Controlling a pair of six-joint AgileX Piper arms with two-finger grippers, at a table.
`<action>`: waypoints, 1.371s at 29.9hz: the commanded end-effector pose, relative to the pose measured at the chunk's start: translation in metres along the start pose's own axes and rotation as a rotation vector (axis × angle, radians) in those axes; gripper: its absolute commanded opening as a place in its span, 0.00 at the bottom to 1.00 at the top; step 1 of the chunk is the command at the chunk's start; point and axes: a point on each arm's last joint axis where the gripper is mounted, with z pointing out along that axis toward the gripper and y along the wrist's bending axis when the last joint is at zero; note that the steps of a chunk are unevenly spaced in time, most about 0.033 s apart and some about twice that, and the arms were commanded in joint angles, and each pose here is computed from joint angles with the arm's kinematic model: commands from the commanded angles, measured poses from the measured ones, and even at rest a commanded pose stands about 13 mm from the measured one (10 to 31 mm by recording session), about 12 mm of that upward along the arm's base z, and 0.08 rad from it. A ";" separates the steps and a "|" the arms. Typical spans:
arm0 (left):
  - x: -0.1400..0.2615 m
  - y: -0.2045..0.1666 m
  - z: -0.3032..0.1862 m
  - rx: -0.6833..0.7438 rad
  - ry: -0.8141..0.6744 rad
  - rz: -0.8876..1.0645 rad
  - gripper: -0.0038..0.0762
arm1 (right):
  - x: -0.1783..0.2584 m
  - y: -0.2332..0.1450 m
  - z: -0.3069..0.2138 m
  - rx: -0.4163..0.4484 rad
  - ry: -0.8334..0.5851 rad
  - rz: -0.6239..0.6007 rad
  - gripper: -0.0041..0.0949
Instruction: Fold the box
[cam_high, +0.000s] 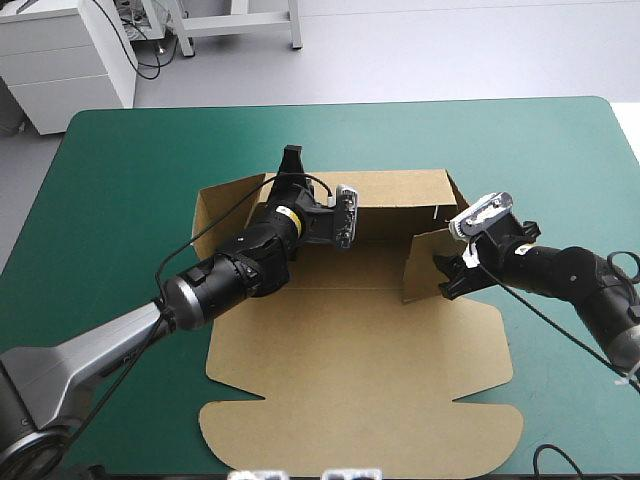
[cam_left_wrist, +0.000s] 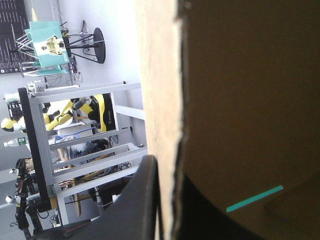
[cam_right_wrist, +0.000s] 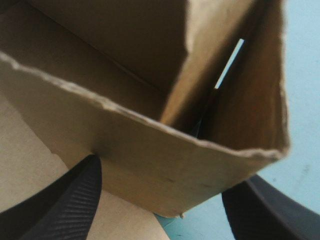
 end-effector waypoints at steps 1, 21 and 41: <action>-0.001 0.015 -0.013 -0.055 -0.043 -0.034 0.04 | -0.011 -0.001 -0.012 0.009 -0.059 -0.002 0.70; -0.008 0.009 -0.015 -0.002 -0.080 -0.032 0.04 | -0.008 -0.003 0.013 0.012 -0.186 0.007 0.70; -0.014 0.007 -0.019 -0.002 -0.082 -0.013 0.04 | -0.006 0.007 0.013 -0.101 -0.167 -0.018 0.02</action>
